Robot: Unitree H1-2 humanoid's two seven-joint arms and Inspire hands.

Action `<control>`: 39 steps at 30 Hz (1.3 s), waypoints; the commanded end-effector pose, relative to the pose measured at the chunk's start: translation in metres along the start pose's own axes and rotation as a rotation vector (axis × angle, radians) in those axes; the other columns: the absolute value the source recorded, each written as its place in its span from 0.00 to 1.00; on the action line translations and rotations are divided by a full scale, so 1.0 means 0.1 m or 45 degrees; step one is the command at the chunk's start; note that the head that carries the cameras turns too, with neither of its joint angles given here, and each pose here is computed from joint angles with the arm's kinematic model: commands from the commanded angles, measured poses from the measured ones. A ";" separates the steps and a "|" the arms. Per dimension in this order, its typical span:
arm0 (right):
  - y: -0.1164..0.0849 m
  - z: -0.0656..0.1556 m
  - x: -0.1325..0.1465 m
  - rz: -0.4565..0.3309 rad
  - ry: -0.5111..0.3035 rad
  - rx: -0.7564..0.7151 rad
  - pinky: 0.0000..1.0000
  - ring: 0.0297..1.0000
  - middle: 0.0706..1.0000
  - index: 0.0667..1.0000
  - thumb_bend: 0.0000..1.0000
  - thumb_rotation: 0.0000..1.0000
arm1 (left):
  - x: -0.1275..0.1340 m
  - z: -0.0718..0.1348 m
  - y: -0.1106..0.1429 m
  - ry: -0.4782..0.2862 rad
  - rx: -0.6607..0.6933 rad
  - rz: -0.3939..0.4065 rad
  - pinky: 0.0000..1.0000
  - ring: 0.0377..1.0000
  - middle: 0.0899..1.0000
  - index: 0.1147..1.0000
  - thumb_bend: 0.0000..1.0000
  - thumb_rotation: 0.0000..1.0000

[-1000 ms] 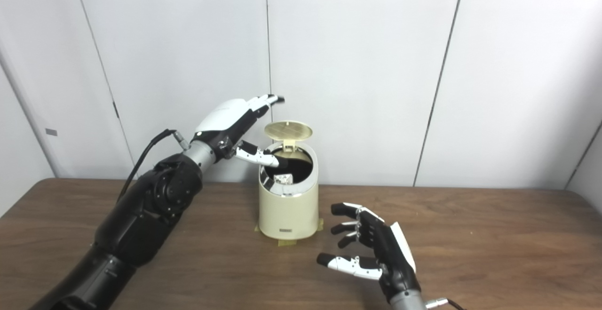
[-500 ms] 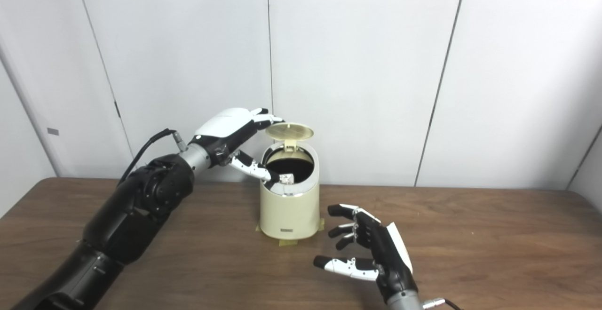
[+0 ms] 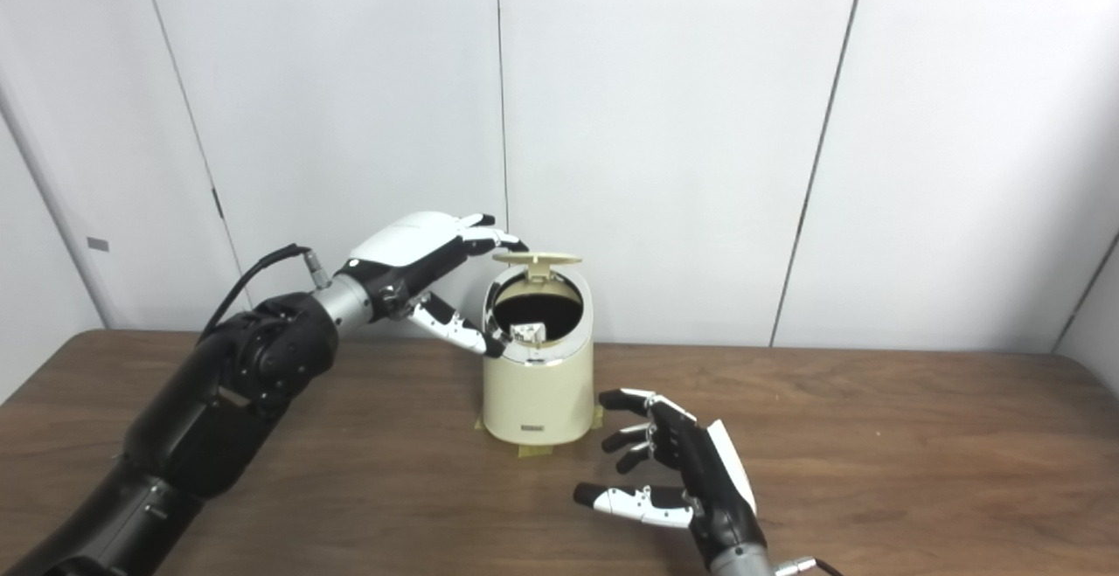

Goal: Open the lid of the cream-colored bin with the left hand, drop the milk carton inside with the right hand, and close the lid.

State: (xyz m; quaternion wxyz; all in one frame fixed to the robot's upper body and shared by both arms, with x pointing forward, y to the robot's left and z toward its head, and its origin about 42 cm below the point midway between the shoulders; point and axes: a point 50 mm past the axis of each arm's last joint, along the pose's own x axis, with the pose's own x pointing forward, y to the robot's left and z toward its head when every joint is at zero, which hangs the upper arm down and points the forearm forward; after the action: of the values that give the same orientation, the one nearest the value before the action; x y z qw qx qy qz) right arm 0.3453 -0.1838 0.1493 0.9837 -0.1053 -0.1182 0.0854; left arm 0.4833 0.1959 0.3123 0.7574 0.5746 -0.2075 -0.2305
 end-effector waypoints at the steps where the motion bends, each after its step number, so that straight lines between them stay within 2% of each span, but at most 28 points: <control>1: 0.00 0.21 0.15 -0.017 -0.101 -0.002 0.45 0.58 0.75 0.67 0.65 0.14 | 0.00 0.08 0.28 -0.062 0.057 0.083 1.00 1.00 0.90 0.85 0.81 0.32; 13: 0.01 0.26 0.16 -0.031 -0.089 -0.003 0.45 0.56 0.74 0.67 0.64 0.09 | -0.08 0.12 0.13 -0.097 0.037 0.058 1.00 1.00 0.89 0.84 0.83 0.31; 24: 0.05 0.27 0.18 -0.020 -0.096 -0.036 0.43 0.56 0.74 0.66 0.63 0.07 | -0.21 0.21 -0.11 -0.153 0.003 0.002 1.00 1.00 0.89 0.83 0.84 0.29; 27: 0.06 0.28 0.18 -0.017 -0.093 -0.032 0.44 0.56 0.74 0.67 0.63 0.08 | -0.24 0.24 -0.15 -0.178 0.037 -0.006 1.00 1.00 0.88 0.83 0.83 0.31; 32: 0.07 0.29 0.19 -0.011 -0.079 -0.025 0.43 0.56 0.74 0.67 0.63 0.08 | -0.28 0.31 -0.23 -0.229 0.135 -0.028 1.00 1.00 0.88 0.84 0.81 0.25; 37: 0.07 0.30 0.19 -0.009 -0.064 -0.013 0.43 0.56 0.75 0.67 0.64 0.07 | -0.31 0.42 -0.36 -0.225 0.206 -0.062 1.00 1.00 0.90 0.86 0.82 0.24; 39: 0.07 0.31 0.19 -0.009 -0.065 -0.018 0.44 0.56 0.76 0.67 0.64 0.07 | -0.31 0.47 -0.41 -0.208 0.251 -0.087 1.00 1.00 0.92 0.87 0.82 0.27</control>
State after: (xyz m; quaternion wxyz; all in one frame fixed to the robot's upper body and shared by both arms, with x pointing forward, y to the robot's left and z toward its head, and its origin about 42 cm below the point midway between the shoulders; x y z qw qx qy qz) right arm 0.3465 -0.1729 0.1551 0.9851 -0.1136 -0.0993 0.0828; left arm 0.4257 0.1752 0.2674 0.6833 0.6197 -0.2512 -0.2933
